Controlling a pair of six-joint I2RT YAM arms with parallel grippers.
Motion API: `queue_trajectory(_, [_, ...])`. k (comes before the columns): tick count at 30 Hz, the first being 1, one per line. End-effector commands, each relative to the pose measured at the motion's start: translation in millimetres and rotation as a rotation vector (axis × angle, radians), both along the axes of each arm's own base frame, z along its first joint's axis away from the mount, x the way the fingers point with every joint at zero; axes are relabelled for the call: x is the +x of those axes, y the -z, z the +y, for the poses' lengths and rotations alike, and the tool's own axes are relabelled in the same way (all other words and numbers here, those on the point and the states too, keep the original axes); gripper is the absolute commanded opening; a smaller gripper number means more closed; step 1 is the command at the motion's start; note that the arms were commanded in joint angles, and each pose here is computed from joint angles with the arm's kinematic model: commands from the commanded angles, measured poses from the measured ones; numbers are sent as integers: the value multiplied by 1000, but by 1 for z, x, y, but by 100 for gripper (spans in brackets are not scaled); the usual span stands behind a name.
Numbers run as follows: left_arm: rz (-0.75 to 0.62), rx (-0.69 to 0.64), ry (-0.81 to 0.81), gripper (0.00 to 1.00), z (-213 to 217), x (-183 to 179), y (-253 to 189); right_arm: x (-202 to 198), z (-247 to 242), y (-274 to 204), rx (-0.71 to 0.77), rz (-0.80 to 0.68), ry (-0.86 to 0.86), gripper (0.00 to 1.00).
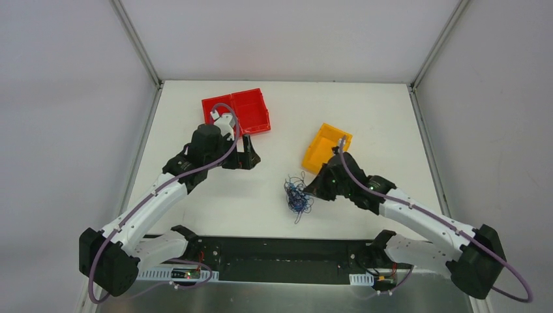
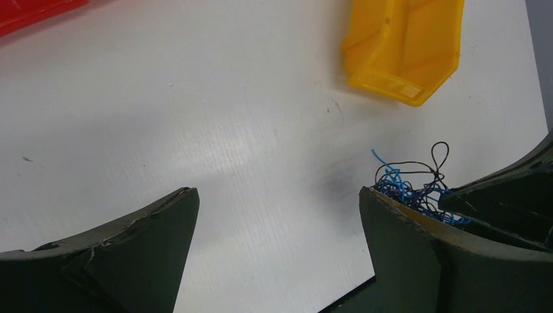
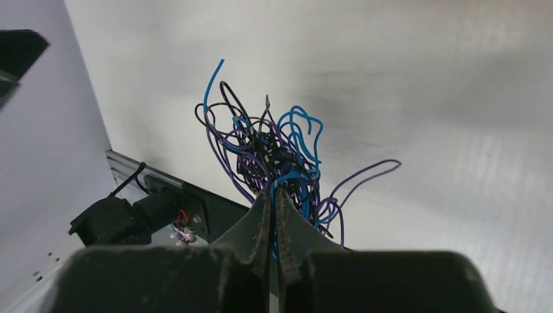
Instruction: Untangle the cables
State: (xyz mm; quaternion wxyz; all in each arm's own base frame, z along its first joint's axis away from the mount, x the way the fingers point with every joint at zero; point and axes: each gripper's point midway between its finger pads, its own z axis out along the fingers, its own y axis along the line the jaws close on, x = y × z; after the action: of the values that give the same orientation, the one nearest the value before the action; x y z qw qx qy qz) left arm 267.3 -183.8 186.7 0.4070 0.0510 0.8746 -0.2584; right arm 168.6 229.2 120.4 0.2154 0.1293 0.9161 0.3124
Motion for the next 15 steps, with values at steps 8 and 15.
queue_trajectory(8, [-3,-73,16,98,-12,-2,-3,69,52,-46,-35,-226,-53,83])
queue_trajectory(15, [85,-100,29,98,-23,-3,22,73,8,-26,-132,-275,2,81])
